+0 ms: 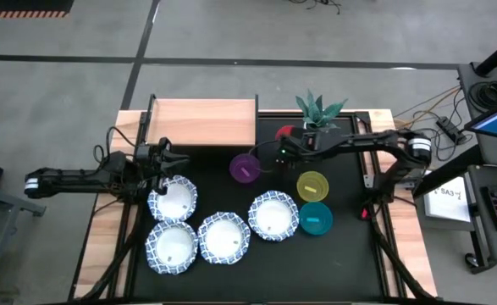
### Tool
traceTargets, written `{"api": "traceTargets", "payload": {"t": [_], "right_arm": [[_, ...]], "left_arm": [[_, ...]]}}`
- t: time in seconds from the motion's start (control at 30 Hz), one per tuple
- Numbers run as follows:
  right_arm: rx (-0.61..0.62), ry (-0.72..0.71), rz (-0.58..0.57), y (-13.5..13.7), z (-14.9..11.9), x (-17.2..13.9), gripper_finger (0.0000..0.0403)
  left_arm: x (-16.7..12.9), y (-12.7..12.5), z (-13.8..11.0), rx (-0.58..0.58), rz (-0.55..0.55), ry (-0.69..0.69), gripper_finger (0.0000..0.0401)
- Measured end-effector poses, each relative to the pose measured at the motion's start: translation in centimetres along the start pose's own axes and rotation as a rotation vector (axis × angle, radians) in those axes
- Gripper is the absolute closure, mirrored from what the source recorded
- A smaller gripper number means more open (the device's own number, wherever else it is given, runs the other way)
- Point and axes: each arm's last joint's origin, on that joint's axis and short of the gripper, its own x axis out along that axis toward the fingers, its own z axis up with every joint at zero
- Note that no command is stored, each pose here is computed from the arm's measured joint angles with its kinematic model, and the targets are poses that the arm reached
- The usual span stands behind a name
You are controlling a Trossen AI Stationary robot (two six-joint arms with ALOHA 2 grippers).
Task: Place and stack bowls onto a shelf
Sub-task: Put the orange bowl on the shelf
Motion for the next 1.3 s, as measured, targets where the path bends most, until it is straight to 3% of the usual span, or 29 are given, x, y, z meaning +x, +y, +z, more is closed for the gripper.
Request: {"api": "traceTargets", "payload": {"t": [0.4, 0.6, 0.9, 1.1, 1.3], "right_arm": [[-0.017, -0.37, -0.061, 3.4, 1.4, -10.9, 0.0394], [-0.095, -0.65, -0.101, 4.6, 3.3, -13.7, 0.0394], [-0.234, -0.801, -0.097, 5.3, 8.3, -13.0, 0.0394], [-0.305, -0.766, -0.126, 5.5, 12.2, -10.9, 0.0394], [-0.356, -0.593, -0.133, 4.7, 14.8, -7.4, 0.0394]], "left_arm": [[0.0, 0.0, 0.0, 0.0, 0.0, 0.0, 0.0362], [0.0, 0.0, 0.0, 0.0, 0.0, -0.001, 0.0362], [0.0, 0.0, 0.0, -0.001, 0.0, -0.002, 0.0362], [0.0, 0.0, 0.0, -0.002, 0.0, -0.003, 0.0362], [0.0, 0.0, 0.0, -0.005, -0.001, -0.003, 0.0362]]}}
